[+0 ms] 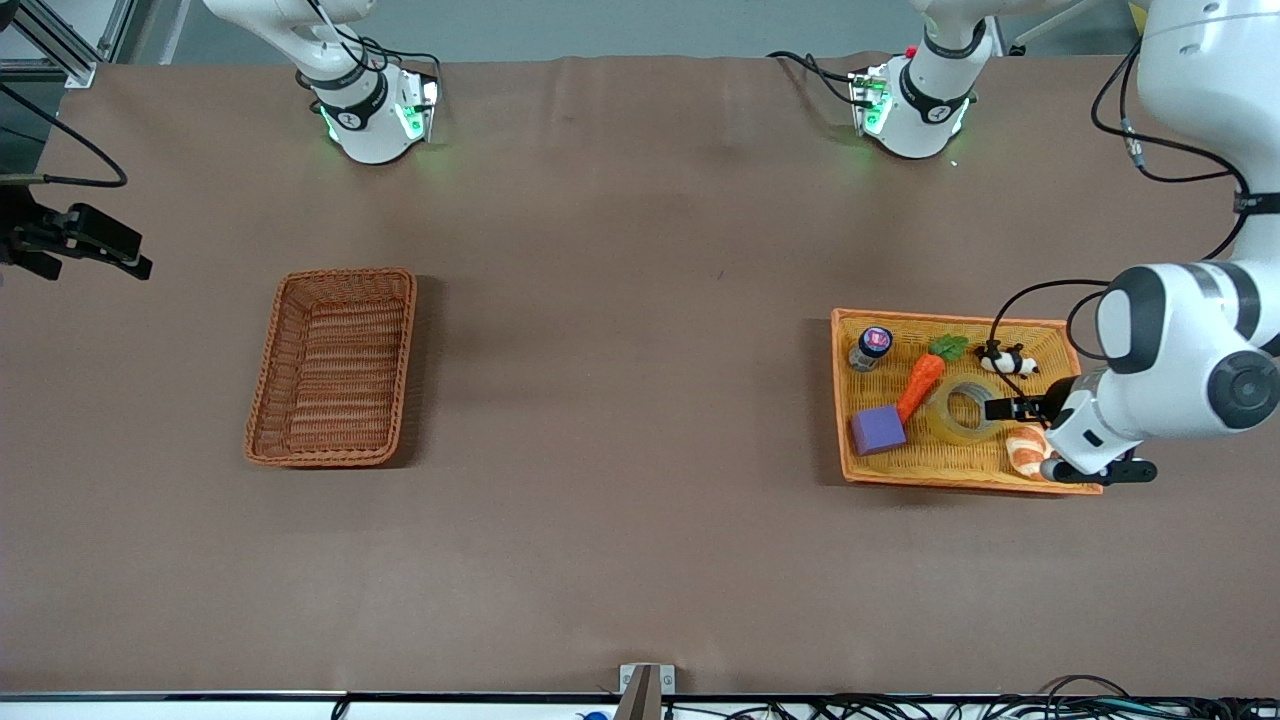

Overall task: Move tape to another basket
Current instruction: 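Reach the left gripper down to the yellow tape roll in the tray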

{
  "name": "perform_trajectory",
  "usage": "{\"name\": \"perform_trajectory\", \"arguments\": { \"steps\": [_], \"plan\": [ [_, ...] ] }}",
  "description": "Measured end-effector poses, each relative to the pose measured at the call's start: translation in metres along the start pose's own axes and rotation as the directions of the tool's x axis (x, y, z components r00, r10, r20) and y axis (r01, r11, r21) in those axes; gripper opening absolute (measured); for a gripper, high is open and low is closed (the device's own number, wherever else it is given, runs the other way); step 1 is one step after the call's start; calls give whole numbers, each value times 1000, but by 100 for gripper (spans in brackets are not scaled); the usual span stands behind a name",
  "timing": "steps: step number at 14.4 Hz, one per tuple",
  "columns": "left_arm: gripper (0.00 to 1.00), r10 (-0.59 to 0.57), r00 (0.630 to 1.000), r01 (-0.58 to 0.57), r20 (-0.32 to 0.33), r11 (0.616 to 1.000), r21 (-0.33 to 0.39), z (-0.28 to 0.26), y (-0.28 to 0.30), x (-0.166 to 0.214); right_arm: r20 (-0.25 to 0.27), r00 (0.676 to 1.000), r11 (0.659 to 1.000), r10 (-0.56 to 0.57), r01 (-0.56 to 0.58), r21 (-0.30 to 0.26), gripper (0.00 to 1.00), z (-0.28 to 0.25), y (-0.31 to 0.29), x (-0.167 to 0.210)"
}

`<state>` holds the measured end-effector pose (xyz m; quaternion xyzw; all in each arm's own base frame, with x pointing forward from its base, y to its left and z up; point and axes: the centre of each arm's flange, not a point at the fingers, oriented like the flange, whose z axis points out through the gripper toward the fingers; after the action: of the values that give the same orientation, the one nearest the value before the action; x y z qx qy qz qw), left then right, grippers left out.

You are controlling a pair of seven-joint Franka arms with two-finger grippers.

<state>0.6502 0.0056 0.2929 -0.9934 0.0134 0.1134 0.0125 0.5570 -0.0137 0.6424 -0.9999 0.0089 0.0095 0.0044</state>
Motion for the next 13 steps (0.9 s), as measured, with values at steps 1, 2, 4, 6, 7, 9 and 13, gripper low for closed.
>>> {"name": "perform_trajectory", "arguments": {
  "steps": [1, 2, 4, 6, 7, 9, 13],
  "plan": [
    [100, 10, 1000, -11, 18, 1000, 19, 11, -1, 1, 1, 1000, 1000, 0, 0, 0, 100, 0, 0, 0],
    [100, 20, 999, -21, 32, 999, 28, 20, -2, 2, 3, 1000, 1000, 0, 0, 0, 100, 0, 0, 0],
    [100, 39, 998, -41, 53, 999, 28, 34, -2, 3, 5, 1000, 1000, 0, 0, 0, 100, 1, 0, 0],
    [100, 51, 996, -52, 71, 998, 25, 46, 0, 4, 5, 1000, 1000, -2, 2, 0, 100, 1, -1, 0],
    [100, 54, 996, -56, 77, 998, 23, 52, 1, 5, 5, 1000, 1000, -2, 2, 0, 100, 1, -1, 0],
    [100, 57, 995, -59, 85, 998, 20, 65, 3, 7, 6, 1000, 1000, -2, 2, 0, 100, 1, -1, 0],
    [100, 61, 995, -63, 84, 998, 17, 91, 4, 7, 6, 1000, 1000, -3, 3, 0, 100, 1, -1, 0]
  ]
}}
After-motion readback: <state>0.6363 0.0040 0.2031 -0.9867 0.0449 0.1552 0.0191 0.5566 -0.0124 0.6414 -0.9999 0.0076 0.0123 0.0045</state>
